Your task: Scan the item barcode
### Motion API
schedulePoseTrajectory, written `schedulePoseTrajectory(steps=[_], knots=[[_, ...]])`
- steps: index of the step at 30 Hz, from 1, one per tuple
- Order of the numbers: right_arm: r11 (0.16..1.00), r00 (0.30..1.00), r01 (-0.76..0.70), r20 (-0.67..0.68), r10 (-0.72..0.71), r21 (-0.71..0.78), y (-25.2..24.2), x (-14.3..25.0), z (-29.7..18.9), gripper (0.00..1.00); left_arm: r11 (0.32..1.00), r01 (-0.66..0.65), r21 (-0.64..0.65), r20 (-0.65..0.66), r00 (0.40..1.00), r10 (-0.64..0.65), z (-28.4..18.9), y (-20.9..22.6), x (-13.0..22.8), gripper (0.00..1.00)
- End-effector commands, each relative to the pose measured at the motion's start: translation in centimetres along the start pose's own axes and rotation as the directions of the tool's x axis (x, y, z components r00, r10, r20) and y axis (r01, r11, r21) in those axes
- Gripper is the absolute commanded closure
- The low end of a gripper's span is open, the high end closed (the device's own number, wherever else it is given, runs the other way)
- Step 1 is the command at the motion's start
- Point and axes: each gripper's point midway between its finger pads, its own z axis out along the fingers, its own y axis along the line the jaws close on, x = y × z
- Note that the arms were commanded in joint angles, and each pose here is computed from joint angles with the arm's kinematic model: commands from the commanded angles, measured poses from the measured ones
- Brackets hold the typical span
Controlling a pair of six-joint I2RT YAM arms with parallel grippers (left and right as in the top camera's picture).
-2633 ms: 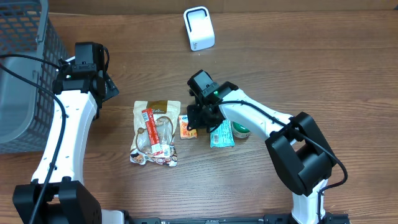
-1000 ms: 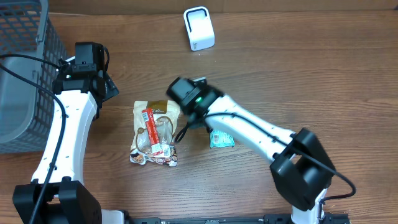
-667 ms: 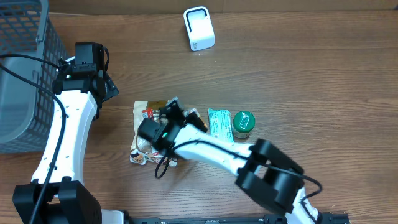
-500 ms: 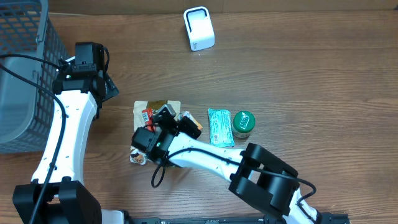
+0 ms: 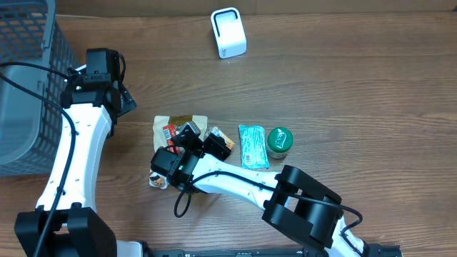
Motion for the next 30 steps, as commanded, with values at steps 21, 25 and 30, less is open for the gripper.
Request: schedulePoseTrajectory(steps=[21, 25, 30], knots=[[0.999, 0.997, 0.012, -0.075, -0.015, -0.046, 0.5, 1.7, 1.9, 0.96, 1.0, -0.014, -0.004, 0.018, 1.0, 0.014, -0.3, -0.1, -0.6, 0.0], [0.999, 0.997, 0.012, -0.076, -0.015, -0.048, 0.5, 1.7, 1.9, 0.88, 1.0, -0.014, -0.004, 0.018, 1.0, 0.015, -0.3, -0.1, -0.6, 0.0], [0.998, 0.997, 0.007, -0.078, -0.012, -0.064, 0.8, 1.7, 1.9, 0.67, 1.0, -0.014, -0.004, 0.018, 1.0, 0.014, -0.3, -0.1, -0.6, 0.0]])
